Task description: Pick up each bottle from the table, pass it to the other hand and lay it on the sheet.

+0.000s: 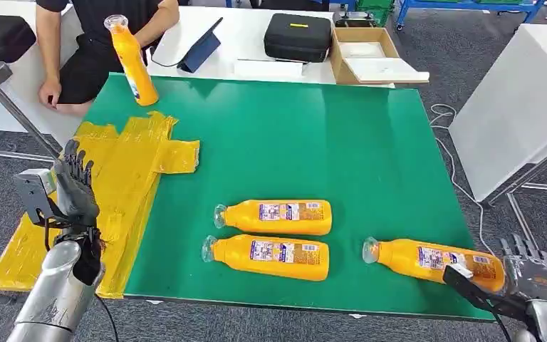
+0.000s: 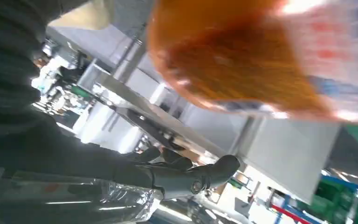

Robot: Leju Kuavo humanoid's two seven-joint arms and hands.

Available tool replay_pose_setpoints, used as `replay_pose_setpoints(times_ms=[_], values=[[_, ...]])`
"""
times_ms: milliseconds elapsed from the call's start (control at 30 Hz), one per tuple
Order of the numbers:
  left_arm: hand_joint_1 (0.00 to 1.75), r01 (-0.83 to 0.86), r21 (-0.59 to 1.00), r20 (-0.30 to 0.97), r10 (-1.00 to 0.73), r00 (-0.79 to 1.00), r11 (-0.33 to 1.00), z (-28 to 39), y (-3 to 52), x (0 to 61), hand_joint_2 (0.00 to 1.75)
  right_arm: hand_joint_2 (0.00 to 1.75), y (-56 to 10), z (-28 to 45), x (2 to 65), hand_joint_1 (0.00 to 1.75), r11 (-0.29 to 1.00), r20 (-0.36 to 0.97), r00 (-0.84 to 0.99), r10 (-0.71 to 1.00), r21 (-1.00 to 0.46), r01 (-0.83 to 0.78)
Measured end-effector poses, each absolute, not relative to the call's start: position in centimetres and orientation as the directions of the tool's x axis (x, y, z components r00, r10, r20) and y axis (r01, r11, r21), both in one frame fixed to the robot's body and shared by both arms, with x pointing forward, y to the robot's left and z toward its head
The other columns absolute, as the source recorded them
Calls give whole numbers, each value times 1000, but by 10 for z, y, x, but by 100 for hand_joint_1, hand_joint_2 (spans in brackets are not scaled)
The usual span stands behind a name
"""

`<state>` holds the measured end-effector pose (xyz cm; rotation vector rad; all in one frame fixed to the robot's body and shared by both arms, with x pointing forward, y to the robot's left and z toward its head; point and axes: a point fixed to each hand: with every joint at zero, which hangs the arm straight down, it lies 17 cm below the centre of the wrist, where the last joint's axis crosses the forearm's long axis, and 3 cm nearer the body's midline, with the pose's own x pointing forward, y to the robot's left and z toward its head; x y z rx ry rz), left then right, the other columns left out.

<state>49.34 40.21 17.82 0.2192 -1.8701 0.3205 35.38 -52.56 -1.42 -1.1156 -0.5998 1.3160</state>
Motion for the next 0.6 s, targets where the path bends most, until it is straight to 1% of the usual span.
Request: replay_pose_setpoints(times_ms=[367, 600], values=[[0, -305, -117, 944, 10, -330, 945, 188, 401, 510, 0, 175, -496, -22, 378, 0, -171, -251, 121, 961, -875, -453], [0, -295, -121, 943, 17, -333, 948, 191, 392, 517, 0, 175, -482, -33, 388, 0, -179, -241, 72, 968, -862, -474]])
